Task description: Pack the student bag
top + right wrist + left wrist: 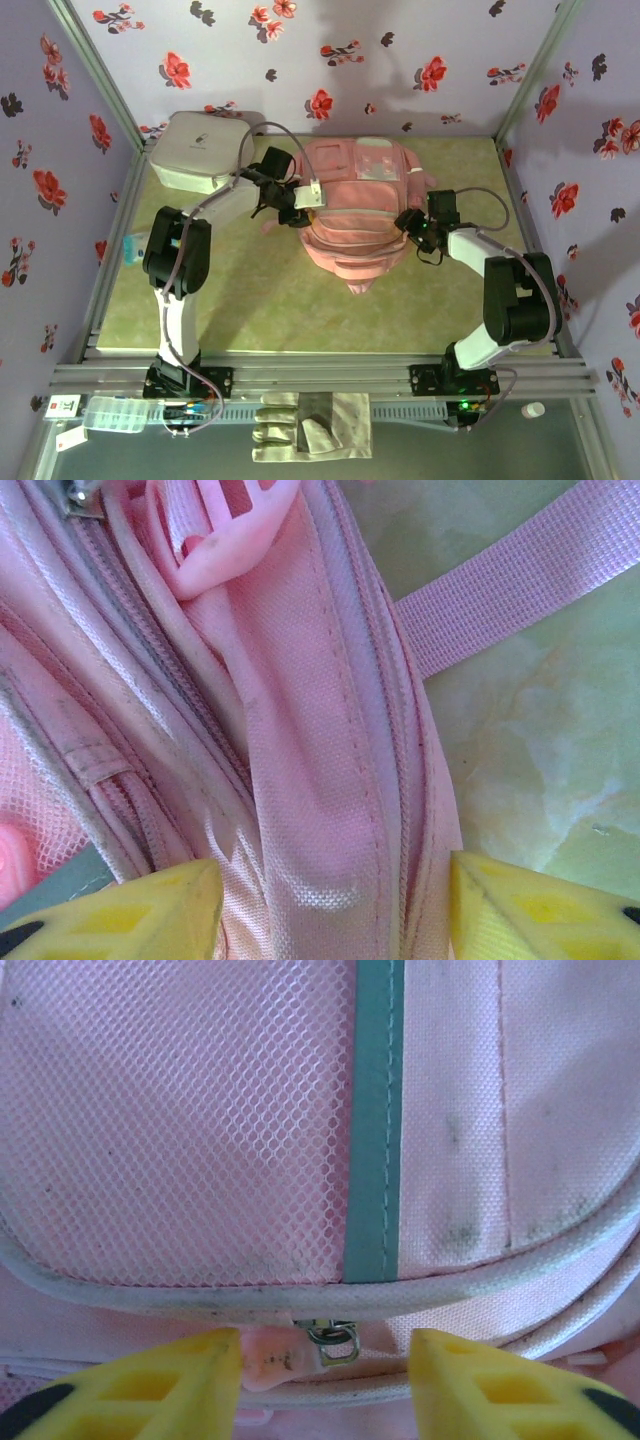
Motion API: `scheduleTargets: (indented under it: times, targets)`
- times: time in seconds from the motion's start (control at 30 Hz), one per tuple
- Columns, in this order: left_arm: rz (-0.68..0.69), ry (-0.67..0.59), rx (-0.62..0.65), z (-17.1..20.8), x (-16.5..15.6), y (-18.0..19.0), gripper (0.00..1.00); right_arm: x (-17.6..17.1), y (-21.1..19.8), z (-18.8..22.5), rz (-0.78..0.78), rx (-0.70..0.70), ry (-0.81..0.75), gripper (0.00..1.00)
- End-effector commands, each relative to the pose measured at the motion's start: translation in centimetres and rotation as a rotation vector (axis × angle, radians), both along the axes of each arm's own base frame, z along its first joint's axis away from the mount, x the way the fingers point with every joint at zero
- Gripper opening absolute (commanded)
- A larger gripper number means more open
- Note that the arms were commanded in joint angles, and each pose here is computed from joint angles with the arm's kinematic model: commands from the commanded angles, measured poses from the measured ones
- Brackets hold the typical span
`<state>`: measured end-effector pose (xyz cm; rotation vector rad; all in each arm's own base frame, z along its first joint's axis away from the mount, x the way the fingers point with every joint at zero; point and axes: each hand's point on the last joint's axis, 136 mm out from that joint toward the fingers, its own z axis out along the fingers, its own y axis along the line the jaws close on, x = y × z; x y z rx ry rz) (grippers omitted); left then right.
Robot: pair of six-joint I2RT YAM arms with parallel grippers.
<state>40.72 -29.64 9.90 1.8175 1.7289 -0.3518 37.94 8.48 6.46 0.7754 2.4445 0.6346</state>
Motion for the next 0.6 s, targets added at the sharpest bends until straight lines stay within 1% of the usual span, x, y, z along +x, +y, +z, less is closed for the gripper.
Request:
scheduleTargets:
  times: [0.0,0.27,0.33,0.43,0.57]
  targets:
    - [-0.012,-0.015,-0.035,1.0,0.5,-0.3,0.37,0.6,0.1,1.6,0.009,0.013,-0.067,0.59]
    - [0.011,0.002,-0.061,1.0,-0.5,-0.1,0.14,-1.3,0.0,1.7,0.004,0.026,-0.055,0.62]
    - [0.017,0.011,-0.060,0.7,-0.9,0.1,0.07,-1.9,0.4,1.7,0.007,0.061,-0.053,0.63]
    - [0.023,0.025,-0.060,0.4,-1.5,0.2,0.00,-3.2,1.3,1.6,0.012,0.123,-0.041,0.64]
    - [0.040,0.028,-0.075,0.6,-2.0,0.1,0.00,-5.3,2.6,1.1,0.016,0.173,-0.014,0.65]
